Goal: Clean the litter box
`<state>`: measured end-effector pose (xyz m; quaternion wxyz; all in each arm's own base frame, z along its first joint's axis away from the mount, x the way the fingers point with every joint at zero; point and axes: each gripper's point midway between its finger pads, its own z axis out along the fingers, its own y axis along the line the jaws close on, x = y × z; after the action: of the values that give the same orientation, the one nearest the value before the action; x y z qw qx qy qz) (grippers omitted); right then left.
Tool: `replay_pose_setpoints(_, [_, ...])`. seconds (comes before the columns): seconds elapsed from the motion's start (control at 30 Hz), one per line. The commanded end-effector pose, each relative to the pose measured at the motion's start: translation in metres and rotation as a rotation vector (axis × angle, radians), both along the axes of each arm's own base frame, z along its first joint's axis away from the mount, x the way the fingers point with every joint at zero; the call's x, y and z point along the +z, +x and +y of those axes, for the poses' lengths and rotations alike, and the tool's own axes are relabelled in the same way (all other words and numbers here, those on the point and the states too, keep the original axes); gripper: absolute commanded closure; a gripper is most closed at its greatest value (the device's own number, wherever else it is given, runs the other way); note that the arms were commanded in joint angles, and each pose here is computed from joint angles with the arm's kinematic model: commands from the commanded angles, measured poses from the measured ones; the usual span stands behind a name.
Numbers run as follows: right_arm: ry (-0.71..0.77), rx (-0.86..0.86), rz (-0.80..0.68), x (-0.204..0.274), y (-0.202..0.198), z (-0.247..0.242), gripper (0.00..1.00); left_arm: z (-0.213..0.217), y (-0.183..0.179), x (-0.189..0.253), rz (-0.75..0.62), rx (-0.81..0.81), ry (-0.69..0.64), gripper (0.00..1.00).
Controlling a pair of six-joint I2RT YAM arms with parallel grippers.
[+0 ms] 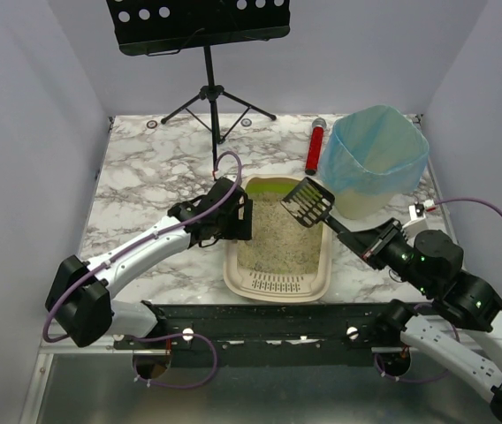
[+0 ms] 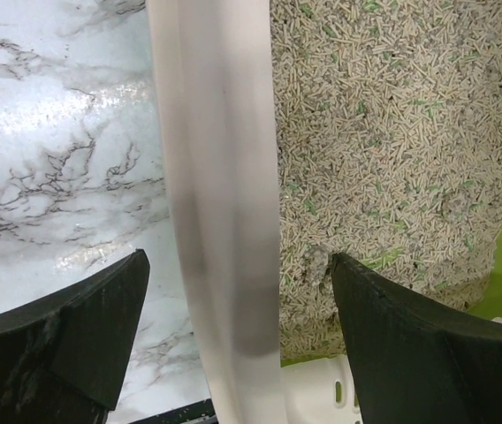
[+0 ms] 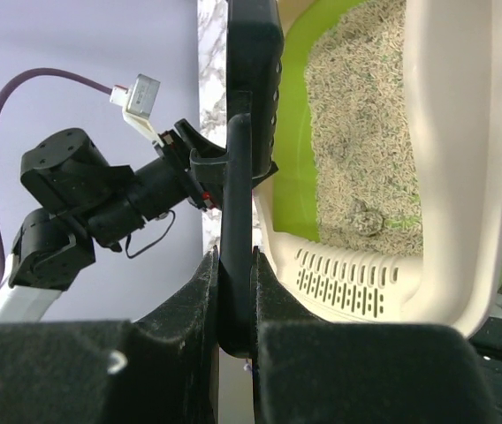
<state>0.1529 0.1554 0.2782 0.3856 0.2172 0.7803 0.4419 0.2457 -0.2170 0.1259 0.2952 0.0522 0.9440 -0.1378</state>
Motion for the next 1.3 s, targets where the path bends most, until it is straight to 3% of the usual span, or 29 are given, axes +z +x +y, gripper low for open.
replay_pose_setpoints(0.0, [-0.051, 0.003, 0.059, -0.012, -0.007, -0.005, 0.99, -0.012, -0.007, -0.006, 0.062, -0.028, -0.042, 0.1])
replay_pose_setpoints(0.1, [-0.022, -0.026, 0.071, -0.01, -0.004, -0.005, 0.99, -0.017, -0.011, -0.007, 0.087, -0.042, -0.068, 0.17])
replay_pose_setpoints(0.37, [0.029, -0.075, 0.043, 0.009, 0.016, 0.003, 0.99, -0.023, -0.014, -0.005, 0.101, -0.053, -0.102, 0.2])
replay_pose_setpoints(0.8, [0.095, -0.393, -0.139, 0.117, 0.047, -0.048, 0.99, -0.021, -0.021, -0.001, 0.089, -0.059, -0.124, 0.2])
replay_pose_setpoints(1.0, [-0.068, -0.63, -0.169, 0.124, 0.069, -0.087, 0.99, -0.017, -0.019, 0.002, 0.07, -0.048, -0.111, 0.2])
replay_pose_setpoints(1.13, [-0.259, -0.81, -0.185, 0.117, 0.09, -0.109, 0.99, -0.017, -0.019, 0.003, 0.066, -0.05, -0.109, 0.2])
replay_pose_setpoints(1.27, [-0.421, -0.852, -0.182, 0.107, 0.102, -0.112, 0.99, -0.013, -0.018, 0.002, 0.059, -0.04, -0.095, 0.2])
